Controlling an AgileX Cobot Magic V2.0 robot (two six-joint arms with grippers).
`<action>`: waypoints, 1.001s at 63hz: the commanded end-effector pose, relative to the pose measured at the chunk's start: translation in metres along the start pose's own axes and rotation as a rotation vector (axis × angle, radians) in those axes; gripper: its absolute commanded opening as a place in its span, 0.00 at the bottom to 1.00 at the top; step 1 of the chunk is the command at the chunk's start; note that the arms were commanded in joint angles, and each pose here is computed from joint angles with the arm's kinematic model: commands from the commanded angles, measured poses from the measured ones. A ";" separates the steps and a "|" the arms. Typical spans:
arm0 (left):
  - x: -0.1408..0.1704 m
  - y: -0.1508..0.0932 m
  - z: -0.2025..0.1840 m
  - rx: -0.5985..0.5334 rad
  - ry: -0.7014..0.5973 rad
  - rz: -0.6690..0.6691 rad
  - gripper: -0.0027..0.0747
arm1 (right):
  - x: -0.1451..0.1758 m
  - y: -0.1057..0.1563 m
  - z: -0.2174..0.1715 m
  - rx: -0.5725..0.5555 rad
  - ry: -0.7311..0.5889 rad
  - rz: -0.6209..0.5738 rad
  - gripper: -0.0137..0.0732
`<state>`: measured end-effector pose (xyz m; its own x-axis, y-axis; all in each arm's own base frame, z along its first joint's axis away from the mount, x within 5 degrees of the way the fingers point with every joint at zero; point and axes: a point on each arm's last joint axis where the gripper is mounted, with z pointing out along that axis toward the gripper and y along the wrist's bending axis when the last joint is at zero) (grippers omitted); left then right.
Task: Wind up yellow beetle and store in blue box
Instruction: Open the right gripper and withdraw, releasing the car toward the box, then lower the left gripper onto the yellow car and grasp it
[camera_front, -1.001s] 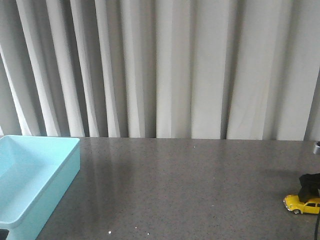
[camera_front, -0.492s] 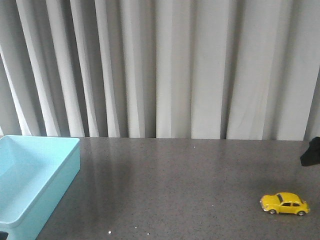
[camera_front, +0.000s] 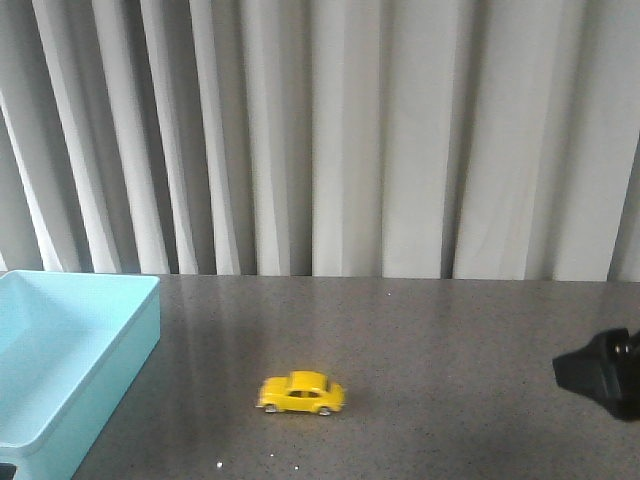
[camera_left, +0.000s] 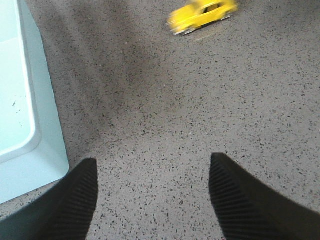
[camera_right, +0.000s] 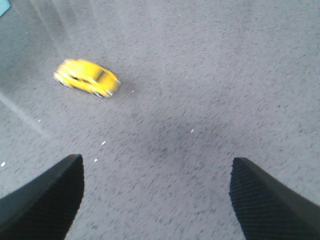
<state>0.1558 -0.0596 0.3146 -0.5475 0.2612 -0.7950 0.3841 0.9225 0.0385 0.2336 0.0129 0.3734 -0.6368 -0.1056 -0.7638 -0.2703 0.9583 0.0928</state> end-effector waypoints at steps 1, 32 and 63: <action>-0.015 -0.001 -0.006 0.004 -0.096 -0.003 0.64 | 0.012 0.012 -0.017 0.046 -0.109 0.010 0.82; -0.021 0.001 -0.003 -0.017 -0.132 0.029 0.64 | 0.079 0.011 -0.024 0.205 0.020 0.047 0.78; -0.102 0.016 0.078 -0.123 0.044 0.321 0.65 | 0.080 0.012 -0.028 0.206 0.009 0.045 0.78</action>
<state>0.2571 -0.0879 0.3275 -0.5016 0.5092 -0.6994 0.4495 0.8442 0.2922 0.1572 0.0084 0.3189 -0.7138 -0.0644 -0.6974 -0.0914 0.9958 0.0015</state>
